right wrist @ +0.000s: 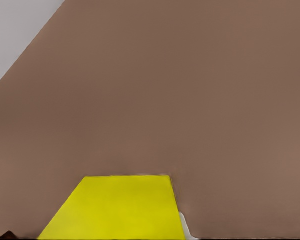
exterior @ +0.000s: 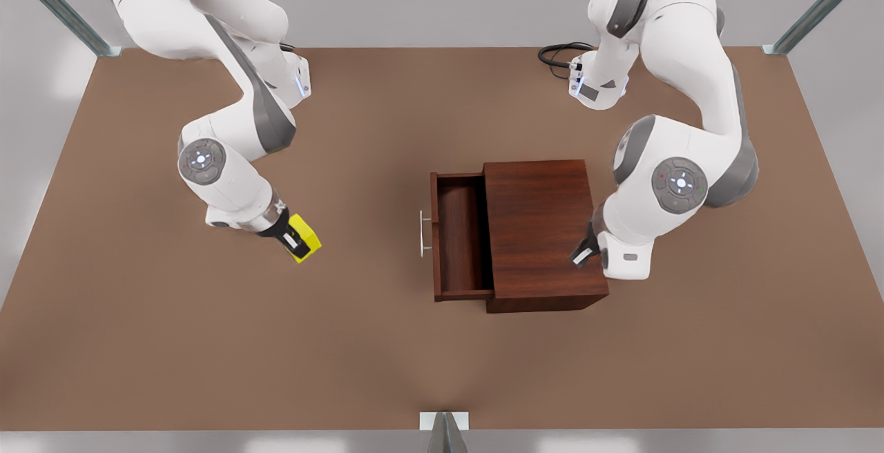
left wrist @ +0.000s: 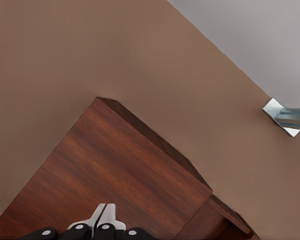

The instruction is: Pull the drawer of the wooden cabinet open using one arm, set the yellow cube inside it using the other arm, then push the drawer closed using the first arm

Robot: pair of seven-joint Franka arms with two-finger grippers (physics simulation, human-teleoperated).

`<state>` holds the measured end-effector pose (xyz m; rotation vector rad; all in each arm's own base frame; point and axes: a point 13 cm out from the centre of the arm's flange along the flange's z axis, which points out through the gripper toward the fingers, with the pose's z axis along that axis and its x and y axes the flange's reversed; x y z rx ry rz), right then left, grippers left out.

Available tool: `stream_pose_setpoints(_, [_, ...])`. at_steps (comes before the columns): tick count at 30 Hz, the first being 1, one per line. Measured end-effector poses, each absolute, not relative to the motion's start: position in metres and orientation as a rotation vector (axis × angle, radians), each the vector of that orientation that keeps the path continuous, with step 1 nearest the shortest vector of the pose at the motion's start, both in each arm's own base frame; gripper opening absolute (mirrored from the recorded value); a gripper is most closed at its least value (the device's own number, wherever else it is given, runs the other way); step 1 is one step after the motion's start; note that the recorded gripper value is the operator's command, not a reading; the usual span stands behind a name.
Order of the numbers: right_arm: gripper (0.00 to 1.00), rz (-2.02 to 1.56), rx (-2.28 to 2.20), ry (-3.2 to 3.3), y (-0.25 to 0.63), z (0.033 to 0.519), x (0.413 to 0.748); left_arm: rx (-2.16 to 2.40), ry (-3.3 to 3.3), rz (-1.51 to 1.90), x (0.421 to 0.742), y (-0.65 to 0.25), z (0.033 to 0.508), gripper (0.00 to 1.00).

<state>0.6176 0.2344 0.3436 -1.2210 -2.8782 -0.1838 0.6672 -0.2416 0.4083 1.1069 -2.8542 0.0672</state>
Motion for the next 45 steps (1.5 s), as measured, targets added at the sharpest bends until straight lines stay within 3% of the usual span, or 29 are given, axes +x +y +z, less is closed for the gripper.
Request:
stream_pose_setpoints(4, [0.57,-0.209,-1.197,-2.824,0.325,0.343,0.596,1.216,-2.762,0.075,0.659,-0.228,0.419,0.21])
stream_pose_setpoints(13, [0.58,-0.264,-1.423,-2.707,0.491,0.323,0.594,1.447,-2.619,0.102,0.655,-0.244,0.422,0.21])
stream_pose_setpoints(27, [0.60,-0.242,-1.776,-2.441,0.544,0.291,0.570,1.694,-2.468,0.113,0.659,-0.246,0.424,0.21])
stream_pose_setpoints(30, [0.73,-0.247,-1.823,-2.398,0.551,0.287,0.567,1.725,-2.447,0.112,0.660,-0.246,0.424,0.21])
stream_pose_setpoints(31, [1.00,-0.247,-1.835,-2.386,0.554,0.285,0.565,1.734,-2.440,0.111,0.660,-0.246,0.424,0.21])
stream_pose_setpoints(35, [1.00,-0.253,-1.879,-2.351,0.565,0.279,0.560,1.764,-2.417,0.109,0.660,-0.247,0.424,0.21])
stream_pose_setpoints(37, [1.00,-0.277,-1.913,-2.336,0.556,0.288,0.571,1.777,-2.408,0.108,0.660,-0.247,0.424,0.21])
stream_pose_setpoints(40, [1.00,-0.386,-2.015,-2.363,0.483,0.373,0.619,1.706,-2.422,0.143,0.648,-0.282,0.427,0.21])
stream_pose_setpoints(42, [1.00,-0.401,-2.079,-2.404,0.406,0.428,0.647,1.564,-2.458,0.208,0.624,-0.347,0.428,0.21])
stream_pose_setpoints(45, [1.00,-0.287,-2.117,-2.474,0.261,0.458,0.686,1.406,-2.520,0.301,0.586,-0.468,0.400,0.21])
